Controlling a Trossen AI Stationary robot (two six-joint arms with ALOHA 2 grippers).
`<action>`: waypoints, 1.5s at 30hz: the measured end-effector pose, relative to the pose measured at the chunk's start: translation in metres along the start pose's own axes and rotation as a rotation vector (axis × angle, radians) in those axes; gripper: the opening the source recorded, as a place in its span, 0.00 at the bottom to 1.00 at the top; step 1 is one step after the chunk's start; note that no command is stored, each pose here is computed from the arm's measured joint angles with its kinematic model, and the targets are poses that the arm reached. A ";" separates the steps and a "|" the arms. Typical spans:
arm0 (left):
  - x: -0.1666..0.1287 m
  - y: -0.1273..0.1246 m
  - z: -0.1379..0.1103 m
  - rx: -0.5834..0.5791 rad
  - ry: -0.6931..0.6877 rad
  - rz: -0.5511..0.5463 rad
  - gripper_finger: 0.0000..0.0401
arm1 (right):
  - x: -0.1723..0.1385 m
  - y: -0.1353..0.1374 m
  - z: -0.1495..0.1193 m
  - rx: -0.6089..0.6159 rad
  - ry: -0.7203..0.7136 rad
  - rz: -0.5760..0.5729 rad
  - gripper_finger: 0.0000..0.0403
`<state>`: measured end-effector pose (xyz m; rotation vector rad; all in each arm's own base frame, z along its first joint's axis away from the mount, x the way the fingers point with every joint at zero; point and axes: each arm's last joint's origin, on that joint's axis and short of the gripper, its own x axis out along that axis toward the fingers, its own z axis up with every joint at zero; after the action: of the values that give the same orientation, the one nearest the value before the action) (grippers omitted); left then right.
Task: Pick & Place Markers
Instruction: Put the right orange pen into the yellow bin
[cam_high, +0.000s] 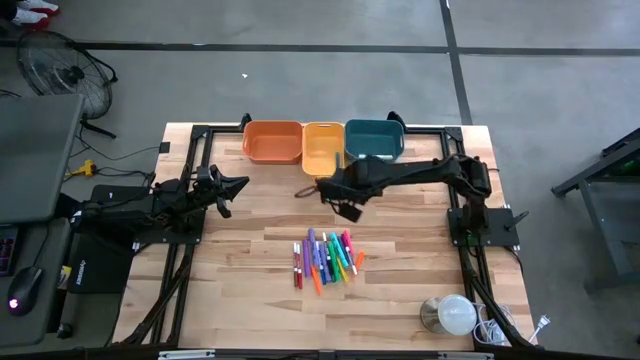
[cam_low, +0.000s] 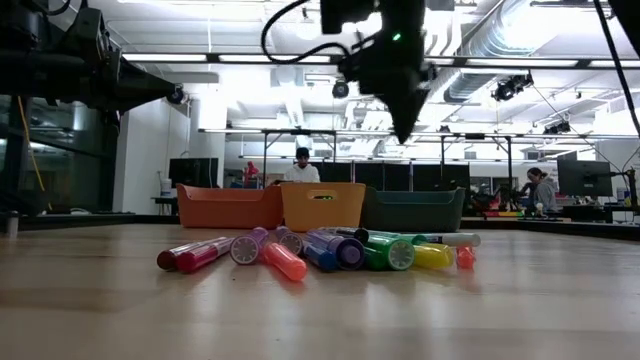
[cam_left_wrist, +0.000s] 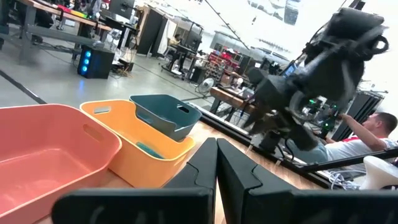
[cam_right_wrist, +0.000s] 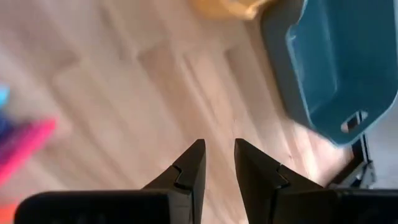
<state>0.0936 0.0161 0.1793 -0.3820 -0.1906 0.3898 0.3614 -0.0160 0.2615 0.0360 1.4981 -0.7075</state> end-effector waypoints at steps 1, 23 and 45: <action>0.000 0.000 0.000 0.000 0.000 0.000 0.01 | -0.004 0.002 -0.005 -0.034 0.011 0.000 0.18; 0.000 0.000 0.000 0.000 0.000 0.000 0.01 | -0.035 0.076 -0.056 -1.321 -0.100 0.481 0.18; 0.000 0.000 0.000 0.000 0.000 0.000 0.01 | 0.046 0.081 -0.090 -1.503 -0.531 0.449 0.18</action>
<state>0.0937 0.0161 0.1792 -0.3824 -0.1902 0.3901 0.3129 0.0698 0.1771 -0.8554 1.1146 0.8139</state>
